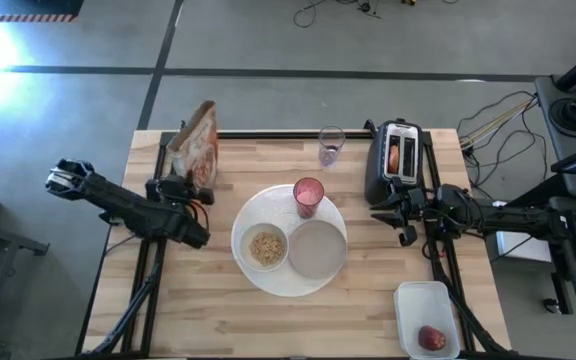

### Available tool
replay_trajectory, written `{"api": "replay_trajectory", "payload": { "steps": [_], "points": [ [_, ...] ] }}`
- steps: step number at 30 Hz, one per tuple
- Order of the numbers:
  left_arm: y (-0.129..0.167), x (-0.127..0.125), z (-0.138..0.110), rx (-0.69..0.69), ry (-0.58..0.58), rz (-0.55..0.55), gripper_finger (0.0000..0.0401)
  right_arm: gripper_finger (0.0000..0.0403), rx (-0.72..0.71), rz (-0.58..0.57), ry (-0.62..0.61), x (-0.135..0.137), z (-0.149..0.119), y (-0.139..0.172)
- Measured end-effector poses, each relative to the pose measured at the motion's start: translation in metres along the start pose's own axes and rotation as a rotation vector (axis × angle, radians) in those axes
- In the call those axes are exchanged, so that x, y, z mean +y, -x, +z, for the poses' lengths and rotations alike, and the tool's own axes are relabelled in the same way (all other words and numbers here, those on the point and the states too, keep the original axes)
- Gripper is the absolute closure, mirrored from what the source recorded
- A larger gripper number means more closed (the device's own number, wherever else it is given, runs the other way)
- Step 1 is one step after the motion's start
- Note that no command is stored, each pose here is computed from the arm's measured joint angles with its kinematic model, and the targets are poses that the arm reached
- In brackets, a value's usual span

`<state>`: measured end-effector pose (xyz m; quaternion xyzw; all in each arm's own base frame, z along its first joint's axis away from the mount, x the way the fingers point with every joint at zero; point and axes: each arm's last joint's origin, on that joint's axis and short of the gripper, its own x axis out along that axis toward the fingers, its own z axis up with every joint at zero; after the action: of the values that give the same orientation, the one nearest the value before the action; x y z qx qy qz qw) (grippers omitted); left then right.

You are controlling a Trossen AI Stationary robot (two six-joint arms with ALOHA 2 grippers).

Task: Arrange a breakfast setting
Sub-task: Pour the cereal from the orange cereal box into the white bowl

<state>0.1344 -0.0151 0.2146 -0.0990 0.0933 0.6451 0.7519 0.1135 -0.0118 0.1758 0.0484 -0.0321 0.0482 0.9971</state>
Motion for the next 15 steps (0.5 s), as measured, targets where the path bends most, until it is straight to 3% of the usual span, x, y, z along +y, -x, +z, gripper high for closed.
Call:
{"api": "replay_trajectory", "payload": {
  "steps": [6, 15],
  "points": [
    [-0.016, 0.009, -0.008, -0.006, -0.024, 0.113, 0.0401, 0.0319, 0.0, 0.0, -0.004, 0.0, 0.0, 0.0],
    [-0.04, 0.018, -0.017, -0.032, 0.029, 0.273, 0.0401, 0.0319, -0.003, -0.001, -0.012, 0.0, 0.0, 0.0]
  ]
}}
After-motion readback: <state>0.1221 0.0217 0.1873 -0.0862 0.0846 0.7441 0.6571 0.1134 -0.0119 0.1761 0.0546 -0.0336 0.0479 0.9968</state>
